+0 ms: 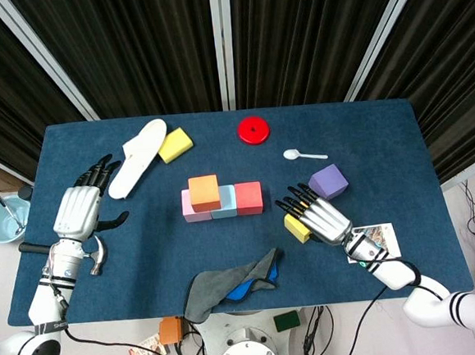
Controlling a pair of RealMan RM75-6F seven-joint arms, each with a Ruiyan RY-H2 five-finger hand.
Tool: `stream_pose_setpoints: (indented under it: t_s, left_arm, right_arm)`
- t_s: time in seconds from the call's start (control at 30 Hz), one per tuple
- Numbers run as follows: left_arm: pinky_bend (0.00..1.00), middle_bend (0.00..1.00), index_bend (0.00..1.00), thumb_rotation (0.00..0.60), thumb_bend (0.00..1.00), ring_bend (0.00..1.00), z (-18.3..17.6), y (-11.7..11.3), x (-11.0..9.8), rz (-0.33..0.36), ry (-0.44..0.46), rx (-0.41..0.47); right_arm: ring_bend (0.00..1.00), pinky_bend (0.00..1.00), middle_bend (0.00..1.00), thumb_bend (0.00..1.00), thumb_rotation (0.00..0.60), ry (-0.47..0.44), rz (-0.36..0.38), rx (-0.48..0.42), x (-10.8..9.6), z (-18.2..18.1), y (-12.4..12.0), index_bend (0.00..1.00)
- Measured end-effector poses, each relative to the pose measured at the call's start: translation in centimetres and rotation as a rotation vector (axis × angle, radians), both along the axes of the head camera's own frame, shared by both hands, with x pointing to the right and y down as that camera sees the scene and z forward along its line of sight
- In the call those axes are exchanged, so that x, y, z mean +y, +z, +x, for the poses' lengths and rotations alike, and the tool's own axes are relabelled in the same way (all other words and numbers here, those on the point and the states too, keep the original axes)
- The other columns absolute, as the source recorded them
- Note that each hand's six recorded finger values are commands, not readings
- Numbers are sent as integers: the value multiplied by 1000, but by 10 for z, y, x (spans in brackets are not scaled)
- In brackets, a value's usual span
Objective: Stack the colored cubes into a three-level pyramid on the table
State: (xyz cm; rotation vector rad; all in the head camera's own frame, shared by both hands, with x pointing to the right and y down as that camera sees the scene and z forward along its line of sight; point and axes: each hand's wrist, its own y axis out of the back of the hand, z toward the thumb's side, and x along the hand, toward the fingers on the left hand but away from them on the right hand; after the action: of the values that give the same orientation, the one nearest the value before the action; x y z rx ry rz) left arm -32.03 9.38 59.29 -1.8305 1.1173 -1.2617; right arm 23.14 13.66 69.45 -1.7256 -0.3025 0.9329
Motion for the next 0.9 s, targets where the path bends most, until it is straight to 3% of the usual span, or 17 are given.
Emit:
stream_pose_setpoints:
  t_s: [0.27,0.53,0.9]
  left_arm:
    - [192,40,113,595,172,95,-2,0,4,-7,7,-1]
    - [191,39,113,594,172,94,-1,-2,5,-8,11,-2]
    - [189,40,113,597,172,94,-1,-2,6,-14,17,-15]
  right_arm:
    - [41,111,177,26,600,-18,-29,1,2,-9,-5,61]
    - [41,109,188,26,600,-45,-71,100,-9,16,-12,154]
    - [41,109,211,26,600,0,-148,109,-11,9,-2,185]
